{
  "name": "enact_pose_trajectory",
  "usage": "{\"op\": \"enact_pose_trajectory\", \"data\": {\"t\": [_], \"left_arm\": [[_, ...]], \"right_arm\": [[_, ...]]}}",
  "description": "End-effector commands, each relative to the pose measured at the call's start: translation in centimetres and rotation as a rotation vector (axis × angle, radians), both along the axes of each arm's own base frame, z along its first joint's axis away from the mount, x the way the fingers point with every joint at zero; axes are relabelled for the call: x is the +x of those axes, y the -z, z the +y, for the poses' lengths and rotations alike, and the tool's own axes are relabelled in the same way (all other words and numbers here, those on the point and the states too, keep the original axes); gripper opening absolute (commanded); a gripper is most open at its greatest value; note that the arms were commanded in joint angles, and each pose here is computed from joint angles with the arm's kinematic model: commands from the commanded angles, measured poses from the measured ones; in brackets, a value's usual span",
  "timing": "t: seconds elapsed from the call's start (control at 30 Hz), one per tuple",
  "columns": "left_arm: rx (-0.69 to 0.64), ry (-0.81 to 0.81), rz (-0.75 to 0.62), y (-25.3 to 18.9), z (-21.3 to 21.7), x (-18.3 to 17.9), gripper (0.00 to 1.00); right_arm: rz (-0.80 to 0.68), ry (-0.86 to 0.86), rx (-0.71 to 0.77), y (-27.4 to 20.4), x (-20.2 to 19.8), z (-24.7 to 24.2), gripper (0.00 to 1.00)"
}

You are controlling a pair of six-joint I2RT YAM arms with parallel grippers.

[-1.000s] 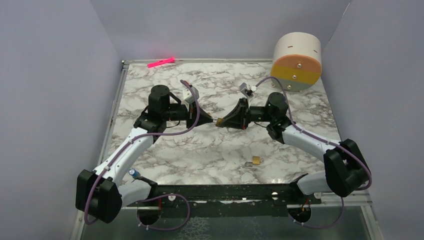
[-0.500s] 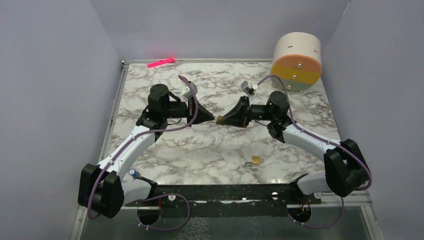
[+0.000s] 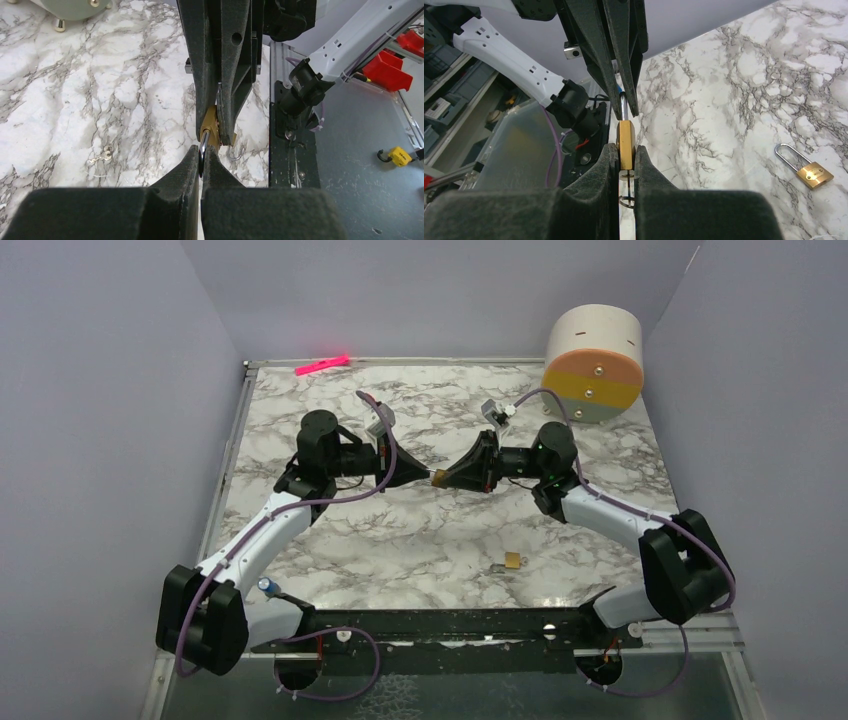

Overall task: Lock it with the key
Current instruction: Lock the lock.

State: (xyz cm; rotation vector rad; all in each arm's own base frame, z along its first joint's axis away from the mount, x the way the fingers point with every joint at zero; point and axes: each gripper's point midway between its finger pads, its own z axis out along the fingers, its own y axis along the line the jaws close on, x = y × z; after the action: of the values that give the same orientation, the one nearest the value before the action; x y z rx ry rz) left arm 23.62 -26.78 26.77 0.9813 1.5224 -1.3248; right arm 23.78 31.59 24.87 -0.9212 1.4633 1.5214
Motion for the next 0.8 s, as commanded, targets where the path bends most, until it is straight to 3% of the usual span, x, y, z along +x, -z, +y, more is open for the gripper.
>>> {"op": "enact_pose_trajectory", "data": {"t": [0.0,0.77], "left_arm": [[-0.019,0.078,-0.041,-0.4,-1.3,-2.3,0.00],[-0.054,0.149,0.002,0.6,-4.5,-4.9,0.00]], "right_arm": [[-0.085,0.012,0.091,-3.8,0.7,1.0,0.01],[-0.060,-0.015,0.153,-5.3,0.0,1.7,0.01]]}}
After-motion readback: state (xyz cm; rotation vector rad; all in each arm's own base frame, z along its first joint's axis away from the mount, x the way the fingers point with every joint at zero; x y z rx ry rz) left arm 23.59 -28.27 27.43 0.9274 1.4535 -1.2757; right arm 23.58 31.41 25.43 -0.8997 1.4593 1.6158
